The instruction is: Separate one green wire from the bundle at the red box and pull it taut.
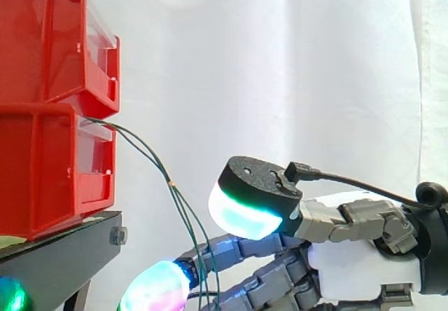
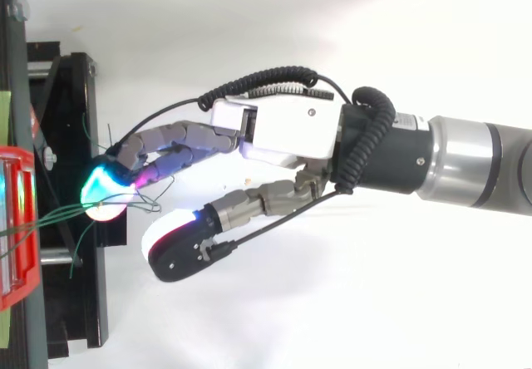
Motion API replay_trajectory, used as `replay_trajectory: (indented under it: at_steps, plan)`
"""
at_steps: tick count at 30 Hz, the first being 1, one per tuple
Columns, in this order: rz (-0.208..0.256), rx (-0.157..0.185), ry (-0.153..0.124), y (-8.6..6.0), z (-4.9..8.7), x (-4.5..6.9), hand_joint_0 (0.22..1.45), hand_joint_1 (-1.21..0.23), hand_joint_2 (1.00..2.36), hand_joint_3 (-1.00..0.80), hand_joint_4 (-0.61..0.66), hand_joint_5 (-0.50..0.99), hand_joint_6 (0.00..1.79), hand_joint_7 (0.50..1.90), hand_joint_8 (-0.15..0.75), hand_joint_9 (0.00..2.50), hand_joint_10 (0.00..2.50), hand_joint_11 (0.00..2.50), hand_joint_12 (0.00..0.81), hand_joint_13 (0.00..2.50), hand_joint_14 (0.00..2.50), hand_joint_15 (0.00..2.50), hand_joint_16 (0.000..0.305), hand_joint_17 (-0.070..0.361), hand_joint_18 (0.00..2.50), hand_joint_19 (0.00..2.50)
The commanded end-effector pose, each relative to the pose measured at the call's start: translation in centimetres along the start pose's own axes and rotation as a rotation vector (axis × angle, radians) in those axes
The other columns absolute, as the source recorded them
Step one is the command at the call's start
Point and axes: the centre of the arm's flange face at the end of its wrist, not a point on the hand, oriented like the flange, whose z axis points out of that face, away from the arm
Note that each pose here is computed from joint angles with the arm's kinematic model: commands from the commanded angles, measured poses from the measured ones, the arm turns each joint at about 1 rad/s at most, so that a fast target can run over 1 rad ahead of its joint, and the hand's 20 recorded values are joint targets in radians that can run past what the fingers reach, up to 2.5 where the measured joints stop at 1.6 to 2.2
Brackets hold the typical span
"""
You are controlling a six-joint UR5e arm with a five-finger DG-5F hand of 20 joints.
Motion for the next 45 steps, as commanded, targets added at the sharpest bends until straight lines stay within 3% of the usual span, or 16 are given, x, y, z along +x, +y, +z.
replay_trajectory:
  at_steps: [1,5,6,13,19,26,36,45]
  plan:
    - [-0.021,0.007,-0.010,0.3,0.0,0.7,0.51,-0.56,1.00,-0.50,0.22,-0.16,0.50,0.75,0.234,0.61,0.00,0.00,0.305,0.30,0.00,0.00,0.050,0.112,0.28,0.34]
    - [-0.059,0.027,-0.054,0.9,-0.1,1.0,0.51,-0.56,1.00,-0.50,0.24,-0.15,0.50,0.78,0.237,0.62,0.00,0.00,0.306,0.30,0.00,0.01,0.050,0.113,0.29,0.34]
    - [-0.061,0.032,-0.055,1.0,-0.1,1.0,0.51,-0.56,1.00,-0.50,0.24,-0.15,0.50,0.78,0.238,0.62,0.00,0.00,0.306,0.31,0.00,0.02,0.050,0.113,0.29,0.34]
    - [-0.073,0.067,-0.029,1.6,-0.3,0.7,0.52,-0.56,1.00,-0.50,0.26,-0.13,0.50,0.82,0.241,0.63,0.00,0.00,0.306,0.32,0.00,0.02,0.050,0.113,0.31,0.35]
    - [-0.071,0.054,-0.021,3.1,-0.6,-0.3,0.52,-0.56,1.00,-0.50,0.26,-0.13,0.50,0.82,0.242,0.64,0.00,0.00,0.305,0.33,0.00,0.02,0.050,0.113,0.32,0.35]
    - [-0.089,0.071,-0.025,3.9,-1.0,-1.3,0.52,-0.55,1.00,-0.50,0.26,-0.13,0.50,0.84,0.242,0.64,0.00,0.00,0.305,0.33,0.00,0.02,0.050,0.112,0.33,0.36]
    - [-0.085,0.060,-0.024,4.7,-1.1,-1.5,0.54,-0.58,1.00,-0.48,0.23,-0.11,0.50,0.88,0.238,0.68,0.00,0.00,0.301,0.36,0.00,0.03,0.049,0.110,0.36,0.37]
    - [-0.092,0.054,-0.025,4.8,-1.1,-1.0,0.55,-0.59,1.00,-0.48,0.23,-0.10,0.50,0.90,0.235,0.71,0.00,0.00,0.297,0.38,0.00,0.04,0.049,0.109,0.38,0.38]
